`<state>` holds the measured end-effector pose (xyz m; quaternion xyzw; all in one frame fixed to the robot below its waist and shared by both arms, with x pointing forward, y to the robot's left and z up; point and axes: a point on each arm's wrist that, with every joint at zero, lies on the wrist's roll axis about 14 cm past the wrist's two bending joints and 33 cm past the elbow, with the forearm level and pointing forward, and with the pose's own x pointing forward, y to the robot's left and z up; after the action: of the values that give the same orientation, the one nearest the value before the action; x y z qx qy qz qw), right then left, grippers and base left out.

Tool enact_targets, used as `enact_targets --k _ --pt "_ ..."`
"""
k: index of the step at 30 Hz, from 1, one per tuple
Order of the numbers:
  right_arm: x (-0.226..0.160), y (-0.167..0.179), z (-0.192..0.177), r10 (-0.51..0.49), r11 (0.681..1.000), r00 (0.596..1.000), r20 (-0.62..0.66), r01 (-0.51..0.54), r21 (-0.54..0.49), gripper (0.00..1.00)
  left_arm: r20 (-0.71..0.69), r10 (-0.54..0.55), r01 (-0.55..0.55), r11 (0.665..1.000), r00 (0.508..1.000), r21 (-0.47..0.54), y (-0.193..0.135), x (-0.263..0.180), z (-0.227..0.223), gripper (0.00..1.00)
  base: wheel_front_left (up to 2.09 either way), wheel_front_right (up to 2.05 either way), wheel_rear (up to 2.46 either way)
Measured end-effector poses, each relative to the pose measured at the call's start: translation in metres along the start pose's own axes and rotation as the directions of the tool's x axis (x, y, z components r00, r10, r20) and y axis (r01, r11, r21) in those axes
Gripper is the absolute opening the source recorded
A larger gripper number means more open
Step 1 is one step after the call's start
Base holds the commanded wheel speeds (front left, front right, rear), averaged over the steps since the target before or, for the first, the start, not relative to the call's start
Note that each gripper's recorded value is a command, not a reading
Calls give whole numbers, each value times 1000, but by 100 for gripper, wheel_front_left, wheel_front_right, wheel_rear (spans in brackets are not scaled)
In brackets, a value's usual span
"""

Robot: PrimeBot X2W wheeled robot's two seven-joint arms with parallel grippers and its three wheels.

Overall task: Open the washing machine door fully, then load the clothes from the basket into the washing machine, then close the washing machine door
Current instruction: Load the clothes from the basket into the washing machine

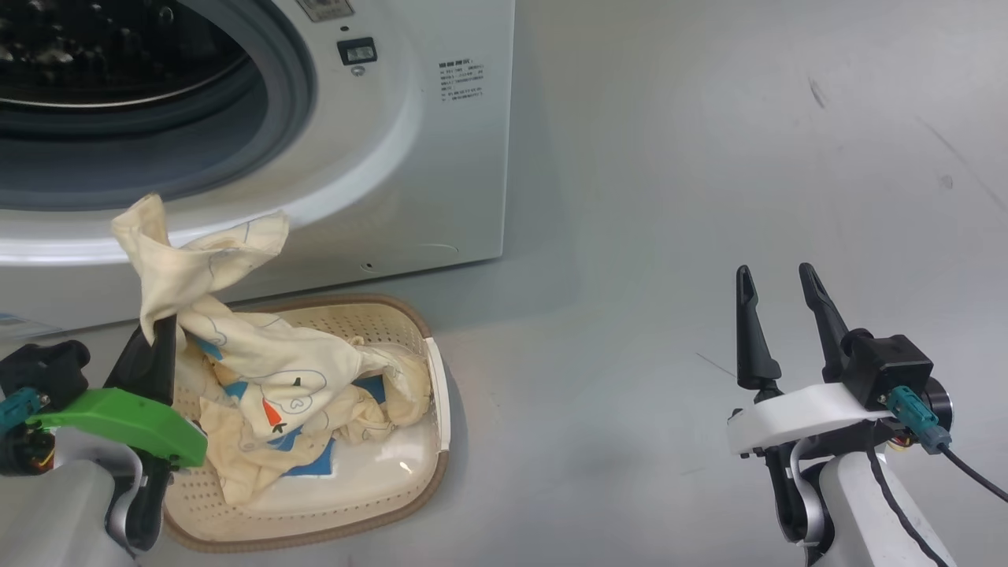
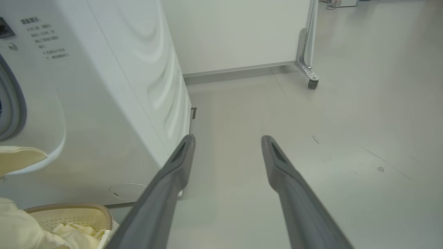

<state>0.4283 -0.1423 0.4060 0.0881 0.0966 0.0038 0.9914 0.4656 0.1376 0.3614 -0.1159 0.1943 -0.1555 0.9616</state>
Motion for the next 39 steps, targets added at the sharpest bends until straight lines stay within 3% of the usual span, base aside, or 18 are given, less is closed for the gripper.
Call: enact_targets --k 9,20,39 --pt "-21 8 26 43 999 997 62 -42 -9 100 159 62 -64 998 985 7 -3 -43 47 0 0 0 0" --pt "-54 17 56 94 995 985 146 -91 -31 100 380 110 -146 987 919 66 -9 -106 107 0 0 0 0" --pt "-92 11 80 97 995 969 229 -91 -36 100 478 186 -237 970 858 47 -17 -173 106 0 0 0 0"
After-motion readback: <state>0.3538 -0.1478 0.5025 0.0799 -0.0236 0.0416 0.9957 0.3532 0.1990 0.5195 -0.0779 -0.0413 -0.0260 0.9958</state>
